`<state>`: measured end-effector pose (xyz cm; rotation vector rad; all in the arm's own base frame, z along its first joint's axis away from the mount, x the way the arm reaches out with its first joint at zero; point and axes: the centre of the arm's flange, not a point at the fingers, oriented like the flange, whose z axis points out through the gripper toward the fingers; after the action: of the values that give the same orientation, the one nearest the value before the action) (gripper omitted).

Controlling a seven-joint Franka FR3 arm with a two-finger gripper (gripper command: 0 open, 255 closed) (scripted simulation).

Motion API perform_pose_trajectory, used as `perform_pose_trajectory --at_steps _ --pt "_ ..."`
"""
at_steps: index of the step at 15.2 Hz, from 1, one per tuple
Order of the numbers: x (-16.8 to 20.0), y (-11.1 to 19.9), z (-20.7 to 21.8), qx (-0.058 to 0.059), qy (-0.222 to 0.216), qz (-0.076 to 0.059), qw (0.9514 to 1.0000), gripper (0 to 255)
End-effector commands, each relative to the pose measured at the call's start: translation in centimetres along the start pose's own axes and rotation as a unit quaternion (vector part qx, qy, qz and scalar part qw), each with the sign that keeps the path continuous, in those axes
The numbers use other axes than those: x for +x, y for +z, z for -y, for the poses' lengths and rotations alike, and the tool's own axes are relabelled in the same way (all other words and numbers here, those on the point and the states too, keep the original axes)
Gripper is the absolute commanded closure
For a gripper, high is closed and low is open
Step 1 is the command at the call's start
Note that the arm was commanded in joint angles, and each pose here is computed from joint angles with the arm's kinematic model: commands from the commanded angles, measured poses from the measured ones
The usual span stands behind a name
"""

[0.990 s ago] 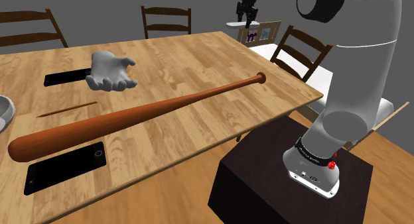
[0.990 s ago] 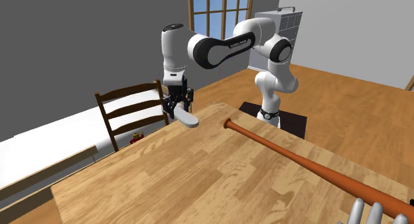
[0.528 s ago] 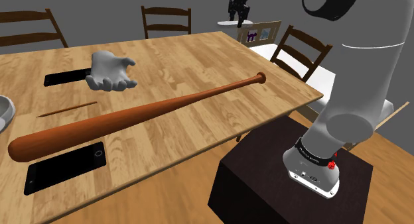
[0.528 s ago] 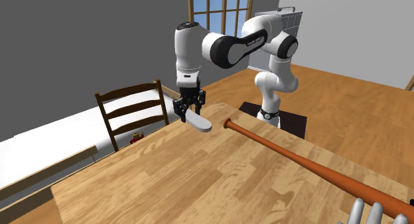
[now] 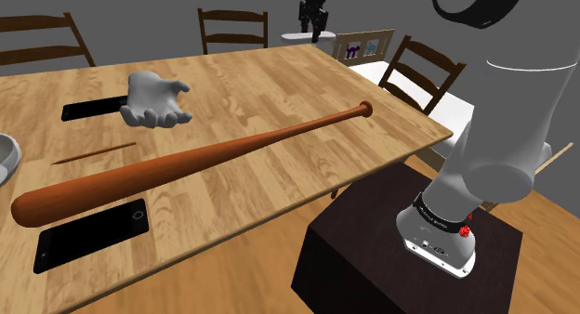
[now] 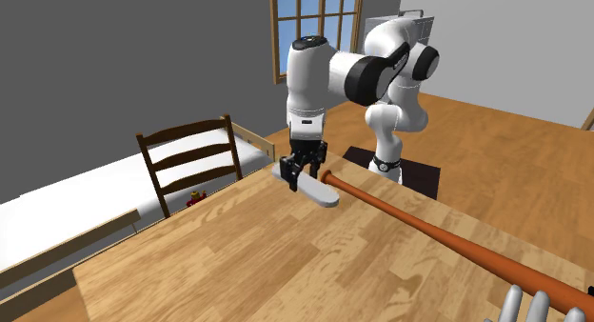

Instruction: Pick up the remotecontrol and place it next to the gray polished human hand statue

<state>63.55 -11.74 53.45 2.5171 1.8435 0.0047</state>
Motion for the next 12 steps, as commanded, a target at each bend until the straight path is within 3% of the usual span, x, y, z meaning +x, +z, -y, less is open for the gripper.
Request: perform_pose_trajectory --at_steps 1,12 --pt "2.8 -0.1 0.6 0.000 0.001 0.000 1.0000 255" --pt "17.1 -0.4 3.0 0.000 0.001 0.000 1.0000 255"
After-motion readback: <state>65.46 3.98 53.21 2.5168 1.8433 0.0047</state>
